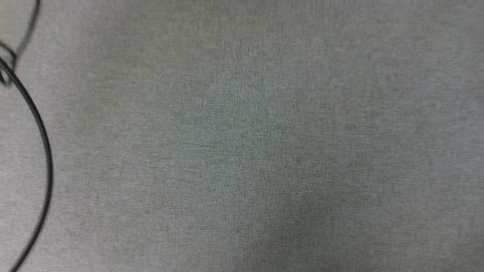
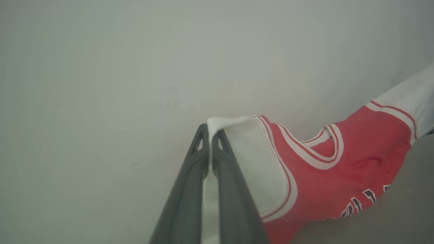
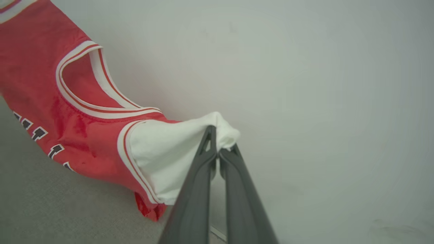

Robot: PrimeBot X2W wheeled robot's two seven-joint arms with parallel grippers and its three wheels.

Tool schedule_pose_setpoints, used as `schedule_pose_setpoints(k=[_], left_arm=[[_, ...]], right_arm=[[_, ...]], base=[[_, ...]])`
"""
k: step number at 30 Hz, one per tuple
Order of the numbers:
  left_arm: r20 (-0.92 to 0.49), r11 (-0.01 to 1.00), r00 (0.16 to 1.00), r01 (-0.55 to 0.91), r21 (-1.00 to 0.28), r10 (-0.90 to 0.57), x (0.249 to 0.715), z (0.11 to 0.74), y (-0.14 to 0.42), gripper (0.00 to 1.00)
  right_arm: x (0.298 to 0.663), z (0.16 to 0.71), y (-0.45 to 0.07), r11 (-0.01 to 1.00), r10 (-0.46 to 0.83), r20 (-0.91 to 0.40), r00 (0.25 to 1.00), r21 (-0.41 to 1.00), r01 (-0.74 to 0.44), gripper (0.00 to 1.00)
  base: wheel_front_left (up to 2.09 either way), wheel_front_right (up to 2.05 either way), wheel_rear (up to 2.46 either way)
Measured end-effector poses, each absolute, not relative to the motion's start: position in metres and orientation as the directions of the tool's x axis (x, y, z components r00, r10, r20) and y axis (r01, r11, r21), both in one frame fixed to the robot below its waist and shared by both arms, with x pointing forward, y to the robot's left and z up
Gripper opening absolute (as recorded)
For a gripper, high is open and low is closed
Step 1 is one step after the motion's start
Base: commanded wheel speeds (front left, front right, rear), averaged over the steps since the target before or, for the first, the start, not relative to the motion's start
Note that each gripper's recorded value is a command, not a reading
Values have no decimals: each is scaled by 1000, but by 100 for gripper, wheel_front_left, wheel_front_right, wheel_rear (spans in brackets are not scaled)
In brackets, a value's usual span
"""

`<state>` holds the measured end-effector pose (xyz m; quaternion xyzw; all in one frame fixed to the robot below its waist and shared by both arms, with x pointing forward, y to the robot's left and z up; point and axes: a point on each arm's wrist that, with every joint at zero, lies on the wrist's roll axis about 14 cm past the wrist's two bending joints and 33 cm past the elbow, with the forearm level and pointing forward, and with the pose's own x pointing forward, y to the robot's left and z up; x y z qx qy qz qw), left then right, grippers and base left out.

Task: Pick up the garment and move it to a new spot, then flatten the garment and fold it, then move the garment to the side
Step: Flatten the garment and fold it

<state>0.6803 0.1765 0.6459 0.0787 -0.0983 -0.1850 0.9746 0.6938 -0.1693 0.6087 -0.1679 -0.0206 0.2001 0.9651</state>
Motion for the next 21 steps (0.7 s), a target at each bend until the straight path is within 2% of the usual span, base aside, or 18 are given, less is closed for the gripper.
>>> schedule_pose_setpoints(k=[12,21], left_arm=[[22,946,947,319,51,-320,574,576,197,0],[-178,965,949,246,-96,-259,476,504,204,0]], right_arm=[[588,537,-174,838,469,-193,862,-212,-504,0],[498,483,-176,828,495,-323,807,-105,-551,0]], base=[[0,0,0],[0,0,0]])
